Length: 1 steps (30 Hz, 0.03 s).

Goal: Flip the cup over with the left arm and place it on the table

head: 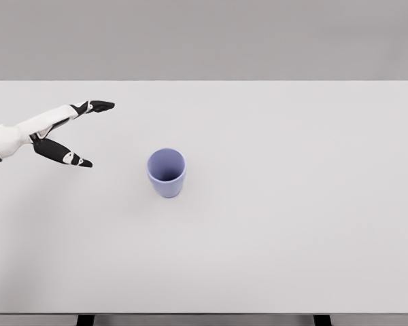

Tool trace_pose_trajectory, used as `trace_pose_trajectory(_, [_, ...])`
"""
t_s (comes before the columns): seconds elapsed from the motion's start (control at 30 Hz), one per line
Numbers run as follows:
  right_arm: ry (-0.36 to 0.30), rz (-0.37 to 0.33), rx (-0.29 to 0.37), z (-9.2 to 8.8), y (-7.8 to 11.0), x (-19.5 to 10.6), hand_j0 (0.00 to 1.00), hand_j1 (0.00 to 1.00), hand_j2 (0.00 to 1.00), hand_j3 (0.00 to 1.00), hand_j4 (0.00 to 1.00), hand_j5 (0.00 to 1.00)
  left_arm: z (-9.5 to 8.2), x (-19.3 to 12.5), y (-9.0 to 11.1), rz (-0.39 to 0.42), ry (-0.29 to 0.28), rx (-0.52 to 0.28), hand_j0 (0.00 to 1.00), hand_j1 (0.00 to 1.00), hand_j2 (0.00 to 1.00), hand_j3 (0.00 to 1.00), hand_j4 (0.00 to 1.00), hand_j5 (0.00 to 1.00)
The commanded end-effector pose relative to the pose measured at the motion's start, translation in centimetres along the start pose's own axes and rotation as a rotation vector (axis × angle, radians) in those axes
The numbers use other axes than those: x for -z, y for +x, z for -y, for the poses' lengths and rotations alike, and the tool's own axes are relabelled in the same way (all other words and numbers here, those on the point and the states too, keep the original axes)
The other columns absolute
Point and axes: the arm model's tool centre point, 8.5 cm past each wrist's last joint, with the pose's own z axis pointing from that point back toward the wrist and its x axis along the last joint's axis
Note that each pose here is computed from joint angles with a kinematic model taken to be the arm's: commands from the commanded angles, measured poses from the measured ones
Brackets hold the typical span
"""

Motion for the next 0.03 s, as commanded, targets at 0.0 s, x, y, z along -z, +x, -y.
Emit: trace_pose_trajectory(0.0, [0.000,0.000,0.000,0.00,0.00,0.00,1.00,1.00,1.00,1.00,1.00,1.00,0.00,-0.06,-0.03,0.000,0.002,-0.004,1.00,1.00,1.00,1.00,1.00,1.00])
